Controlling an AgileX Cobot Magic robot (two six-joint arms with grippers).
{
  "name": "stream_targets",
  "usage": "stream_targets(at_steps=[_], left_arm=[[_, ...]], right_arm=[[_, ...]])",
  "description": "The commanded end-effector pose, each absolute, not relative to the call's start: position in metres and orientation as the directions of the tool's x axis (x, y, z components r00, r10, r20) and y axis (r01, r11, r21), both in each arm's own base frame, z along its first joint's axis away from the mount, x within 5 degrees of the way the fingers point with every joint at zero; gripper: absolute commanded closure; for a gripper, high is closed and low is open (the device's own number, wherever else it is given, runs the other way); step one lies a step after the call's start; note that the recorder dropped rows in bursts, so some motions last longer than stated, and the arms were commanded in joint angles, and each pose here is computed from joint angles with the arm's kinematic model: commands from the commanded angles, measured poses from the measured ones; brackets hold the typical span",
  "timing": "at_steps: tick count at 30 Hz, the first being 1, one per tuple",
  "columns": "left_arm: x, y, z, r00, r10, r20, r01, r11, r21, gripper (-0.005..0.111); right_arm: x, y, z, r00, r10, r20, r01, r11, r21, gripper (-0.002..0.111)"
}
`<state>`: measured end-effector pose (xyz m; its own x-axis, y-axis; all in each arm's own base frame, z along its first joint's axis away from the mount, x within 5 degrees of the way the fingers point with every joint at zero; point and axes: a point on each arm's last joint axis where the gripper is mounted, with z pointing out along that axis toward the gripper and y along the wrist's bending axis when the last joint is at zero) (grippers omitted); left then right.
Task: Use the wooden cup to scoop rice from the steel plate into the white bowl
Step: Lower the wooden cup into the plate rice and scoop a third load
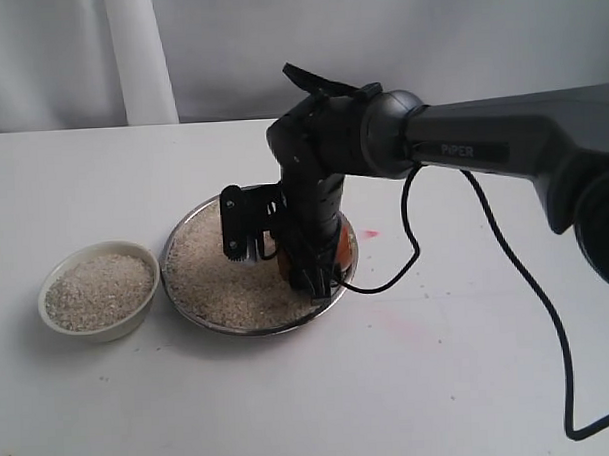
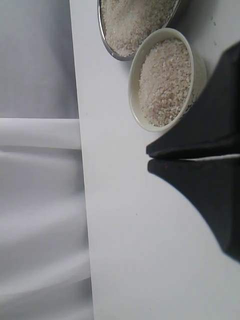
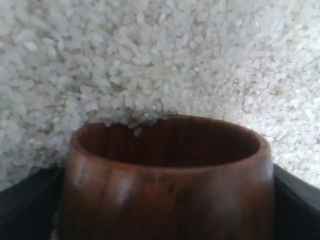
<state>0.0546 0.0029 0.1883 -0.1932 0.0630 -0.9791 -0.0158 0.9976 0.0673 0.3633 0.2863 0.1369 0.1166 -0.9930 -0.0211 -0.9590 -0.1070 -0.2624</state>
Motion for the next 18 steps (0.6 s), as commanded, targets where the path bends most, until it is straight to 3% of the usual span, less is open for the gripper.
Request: stream_targets(at_steps=[1, 9, 18], left_arm=[[0.055, 0.002, 0.189, -0.184, 0.051, -0.982, -0.012, 0.998, 0.054, 0.107], [0.055, 0.002, 0.189, -0.184, 0.051, -0.982, -0.012, 0.998, 0.054, 0.107], [0.055, 0.002, 0.189, -0.184, 0.051, -0.982, -0.012, 0.998, 0.054, 0.107]], right_arm=[[0.36, 0.291, 0.13, 0.116, -0.99, -0.086, -0.97, -0.094, -0.224, 0.108], [0.361, 0.295, 0.108, 0.111, -0.989, -0.102, -0.977, -0.09, -0.195, 0.108], [0.364, 0.309, 0.109, 0.105, -0.97, -0.218, -0.963, -0.044, -0.267, 0.108]])
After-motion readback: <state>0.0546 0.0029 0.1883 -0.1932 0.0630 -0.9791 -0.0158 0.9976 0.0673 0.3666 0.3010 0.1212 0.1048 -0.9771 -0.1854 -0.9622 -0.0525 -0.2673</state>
